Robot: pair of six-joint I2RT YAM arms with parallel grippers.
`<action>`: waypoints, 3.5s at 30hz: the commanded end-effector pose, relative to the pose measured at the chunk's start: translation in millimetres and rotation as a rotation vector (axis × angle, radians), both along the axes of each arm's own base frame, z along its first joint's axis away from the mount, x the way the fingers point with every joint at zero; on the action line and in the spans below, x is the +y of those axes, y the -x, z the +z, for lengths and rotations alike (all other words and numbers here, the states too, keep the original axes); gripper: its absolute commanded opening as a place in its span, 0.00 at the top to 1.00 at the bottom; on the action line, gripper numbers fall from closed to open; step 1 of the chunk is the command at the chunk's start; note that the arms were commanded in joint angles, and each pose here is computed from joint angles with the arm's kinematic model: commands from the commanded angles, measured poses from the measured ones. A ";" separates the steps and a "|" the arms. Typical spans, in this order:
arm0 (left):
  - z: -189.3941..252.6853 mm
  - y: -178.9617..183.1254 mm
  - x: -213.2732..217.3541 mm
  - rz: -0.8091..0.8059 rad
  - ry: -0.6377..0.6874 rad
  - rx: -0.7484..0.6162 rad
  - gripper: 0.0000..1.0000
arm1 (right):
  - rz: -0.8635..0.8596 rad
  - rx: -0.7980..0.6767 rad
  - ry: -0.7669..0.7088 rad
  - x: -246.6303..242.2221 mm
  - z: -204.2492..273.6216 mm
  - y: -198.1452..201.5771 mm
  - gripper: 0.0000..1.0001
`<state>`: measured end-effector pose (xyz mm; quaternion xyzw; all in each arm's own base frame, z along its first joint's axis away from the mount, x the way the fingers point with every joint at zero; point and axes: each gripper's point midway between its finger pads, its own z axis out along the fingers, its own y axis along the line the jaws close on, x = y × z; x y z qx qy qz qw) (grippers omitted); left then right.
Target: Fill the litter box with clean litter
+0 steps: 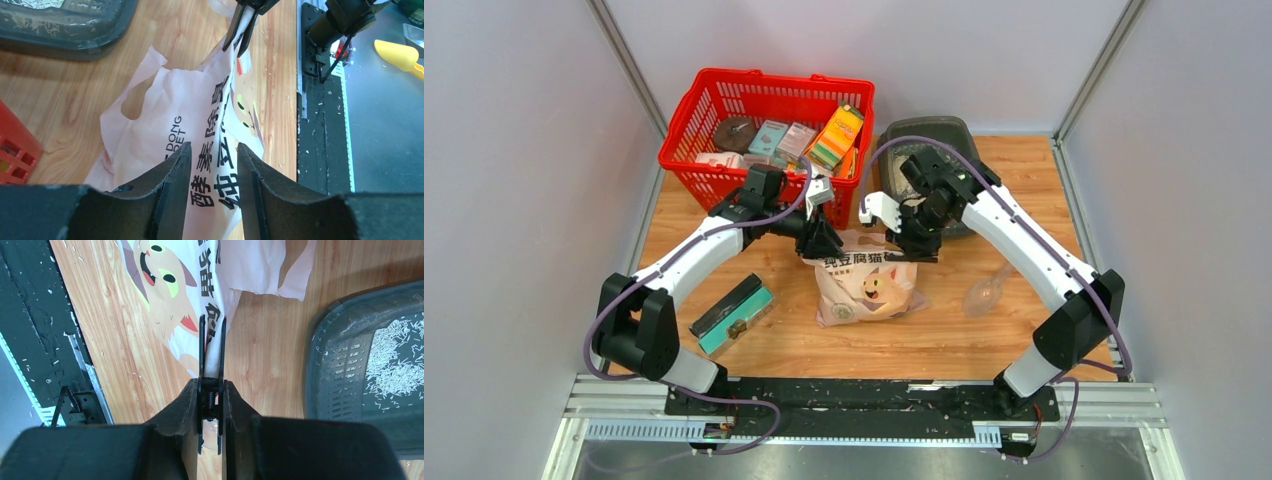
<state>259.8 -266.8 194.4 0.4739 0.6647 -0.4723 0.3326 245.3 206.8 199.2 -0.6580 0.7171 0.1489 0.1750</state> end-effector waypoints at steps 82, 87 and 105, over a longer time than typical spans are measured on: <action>4.4 8.6 4.4 -0.017 -0.025 0.016 0.57 | 0.028 0.073 -0.200 28.5 -8.7 12.6 0.53; 22.4 16.9 13.8 -0.034 -0.064 -0.052 0.56 | -0.074 -0.025 -0.284 31.7 41.3 -3.9 0.37; 127.5 -41.0 142.9 0.747 -0.249 -0.422 0.24 | -1.193 -0.633 -0.251 -94.1 124.5 -142.2 0.00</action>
